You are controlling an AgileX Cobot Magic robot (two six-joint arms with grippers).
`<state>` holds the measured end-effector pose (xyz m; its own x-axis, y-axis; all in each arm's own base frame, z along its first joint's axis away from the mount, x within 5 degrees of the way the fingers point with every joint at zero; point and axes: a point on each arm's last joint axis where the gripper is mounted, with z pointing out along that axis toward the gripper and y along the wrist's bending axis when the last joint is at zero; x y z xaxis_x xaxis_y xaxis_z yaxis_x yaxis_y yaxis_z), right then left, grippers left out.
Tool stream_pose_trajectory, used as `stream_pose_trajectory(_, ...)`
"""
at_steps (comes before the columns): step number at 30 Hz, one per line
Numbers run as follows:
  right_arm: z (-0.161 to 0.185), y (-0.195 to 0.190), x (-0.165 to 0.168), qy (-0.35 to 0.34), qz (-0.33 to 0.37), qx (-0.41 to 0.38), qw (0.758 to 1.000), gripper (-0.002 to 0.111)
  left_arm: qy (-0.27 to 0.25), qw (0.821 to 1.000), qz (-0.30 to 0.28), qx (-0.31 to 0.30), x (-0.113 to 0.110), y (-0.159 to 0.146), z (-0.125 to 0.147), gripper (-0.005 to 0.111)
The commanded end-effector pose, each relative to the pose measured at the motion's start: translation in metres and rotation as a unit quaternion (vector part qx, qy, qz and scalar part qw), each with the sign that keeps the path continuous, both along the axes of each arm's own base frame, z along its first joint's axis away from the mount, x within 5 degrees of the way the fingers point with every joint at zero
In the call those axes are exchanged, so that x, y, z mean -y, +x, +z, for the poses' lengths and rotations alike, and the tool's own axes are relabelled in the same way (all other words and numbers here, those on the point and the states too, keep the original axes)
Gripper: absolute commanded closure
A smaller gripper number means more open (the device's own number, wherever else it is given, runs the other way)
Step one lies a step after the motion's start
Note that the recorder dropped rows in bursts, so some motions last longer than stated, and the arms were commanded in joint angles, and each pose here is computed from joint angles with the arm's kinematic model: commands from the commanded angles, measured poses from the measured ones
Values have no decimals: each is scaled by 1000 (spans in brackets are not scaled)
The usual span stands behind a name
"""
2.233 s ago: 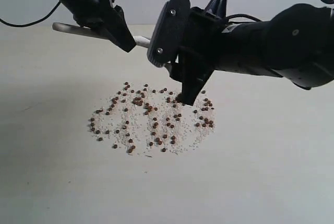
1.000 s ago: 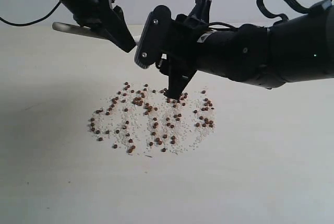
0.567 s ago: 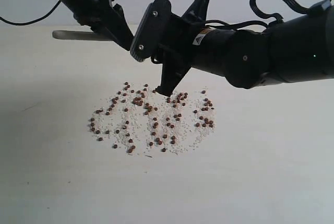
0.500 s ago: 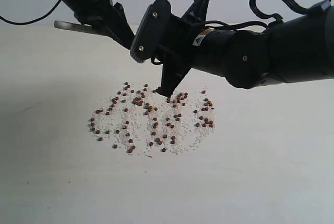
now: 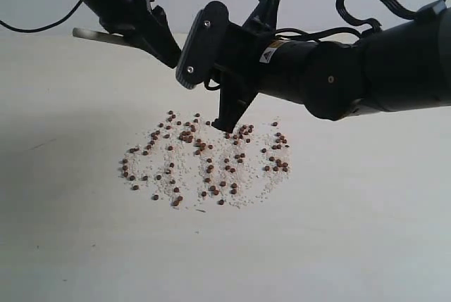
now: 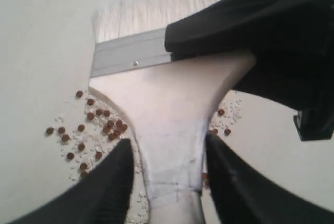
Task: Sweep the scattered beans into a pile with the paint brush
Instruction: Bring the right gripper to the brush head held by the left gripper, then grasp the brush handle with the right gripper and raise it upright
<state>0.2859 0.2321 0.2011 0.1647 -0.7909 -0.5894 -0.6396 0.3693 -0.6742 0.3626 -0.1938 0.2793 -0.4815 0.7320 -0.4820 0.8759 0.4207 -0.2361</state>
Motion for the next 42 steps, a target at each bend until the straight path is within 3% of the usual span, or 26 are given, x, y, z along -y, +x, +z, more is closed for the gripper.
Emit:
stream_pose_trajectory(1, 4, 1, -1, 21, -14, -1, 1000, 108, -11, 1000, 5, 26, 2, 3, 6, 29)
stream_pose_trajectory(4, 3, 1, -1, 27, -20, -5, 999, 108, 16, 998, -18, 51, -2, 4, 4, 15)
stream_pose_trajectory(7, 3, 2, 0, 29, -24, -7, 999, 108, 47, 996, -25, 77, -8, 4, 7, 15)
stream_pose_trajectory(13, 3, 2, 1, 39, -37, -16, 998, 108, 20, 988, 14, 153, -16, 8, 35, 15)
stream_pose_trajectory(22, 4, 3, 1, 48, -45, -17, 998, 108, 29, 970, 18, 240, -30, -11, 83, 15)
stream_pose_trajectory(27, 8, 8, 6, 114, -110, -20, 987, 108, 15, 966, 25, 255, -36, -26, 105, 15)
stream_pose_trajectory(34, 20, 15, 26, 185, -183, -42, 965, 108, -52, 975, 5, 214, -60, -49, 129, 15)
stream_pose_trajectory(37, 27, 17, 44, 210, -210, -48, 954, 108, -120, 977, 34, 174, -80, -47, 131, 15)
stream_pose_trajectory(42, 41, 8, 71, 223, -226, -37, 948, 108, -241, 957, 81, 138, -119, -37, 99, 15)
